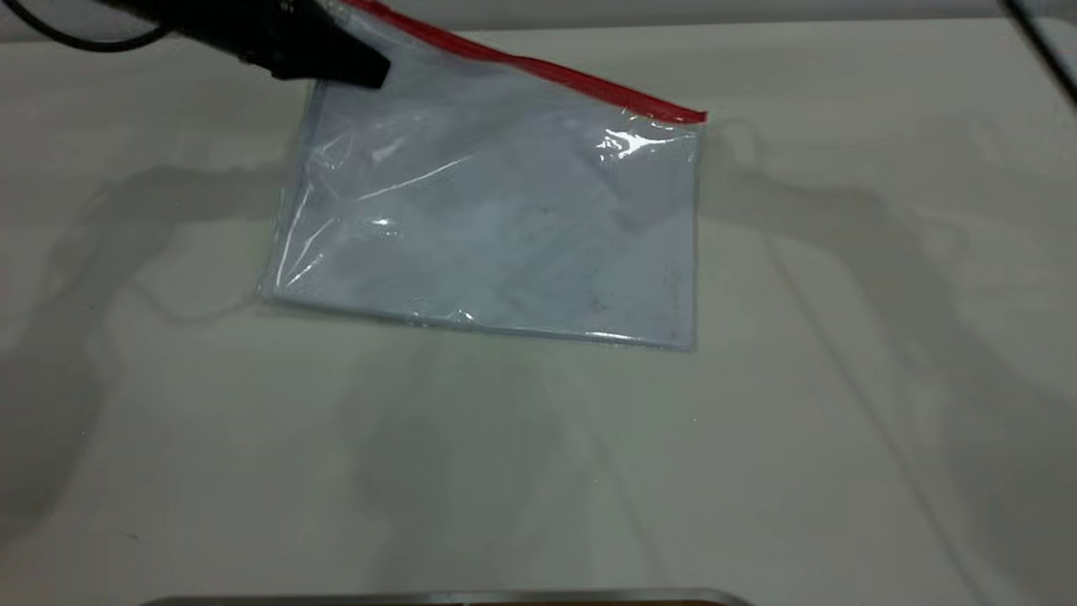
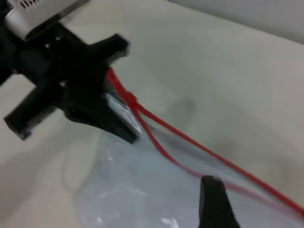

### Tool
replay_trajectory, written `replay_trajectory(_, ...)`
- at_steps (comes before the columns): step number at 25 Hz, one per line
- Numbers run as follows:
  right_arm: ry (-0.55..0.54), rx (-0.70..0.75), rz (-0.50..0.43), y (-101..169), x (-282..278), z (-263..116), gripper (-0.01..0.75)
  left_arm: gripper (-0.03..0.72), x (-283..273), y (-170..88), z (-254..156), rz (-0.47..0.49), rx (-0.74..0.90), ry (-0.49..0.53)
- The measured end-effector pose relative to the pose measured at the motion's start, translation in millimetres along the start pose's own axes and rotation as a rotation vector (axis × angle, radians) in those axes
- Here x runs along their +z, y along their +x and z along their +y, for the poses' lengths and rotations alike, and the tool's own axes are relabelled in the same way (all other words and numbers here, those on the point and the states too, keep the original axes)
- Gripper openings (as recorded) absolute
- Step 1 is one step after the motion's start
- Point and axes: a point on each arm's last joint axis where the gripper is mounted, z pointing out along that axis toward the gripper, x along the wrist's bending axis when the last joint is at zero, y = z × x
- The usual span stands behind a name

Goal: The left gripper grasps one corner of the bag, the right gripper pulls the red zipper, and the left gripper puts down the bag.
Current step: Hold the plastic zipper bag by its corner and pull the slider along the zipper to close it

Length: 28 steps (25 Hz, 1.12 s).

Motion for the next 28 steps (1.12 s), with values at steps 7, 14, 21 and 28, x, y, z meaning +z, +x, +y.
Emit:
replay_trajectory(7,-0.005,-0.068,0.112,18.7,54.6,-1.6,0.479,0.053,9.6,-7.9,6.2,-0.046,0.152,0.024)
replay_trajectory(14,0.000,-0.026,0.144,27.7,75.3,-14.8,0.478,0.053,18.4,-12.5,9.2,-0.064,0.177,0.045)
replay_trajectory(21,-0.008,-0.007,0.135,30.9,79.9,-16.1,0.477,0.053,22.5,-12.6,10.7,-0.049,0.184,0.055)
replay_trajectory(28,-0.010,0.015,0.147,36.8,87.9,-21.3,0.477,0.053,29.5,-15.9,14.6,-0.056,0.192,0.055)
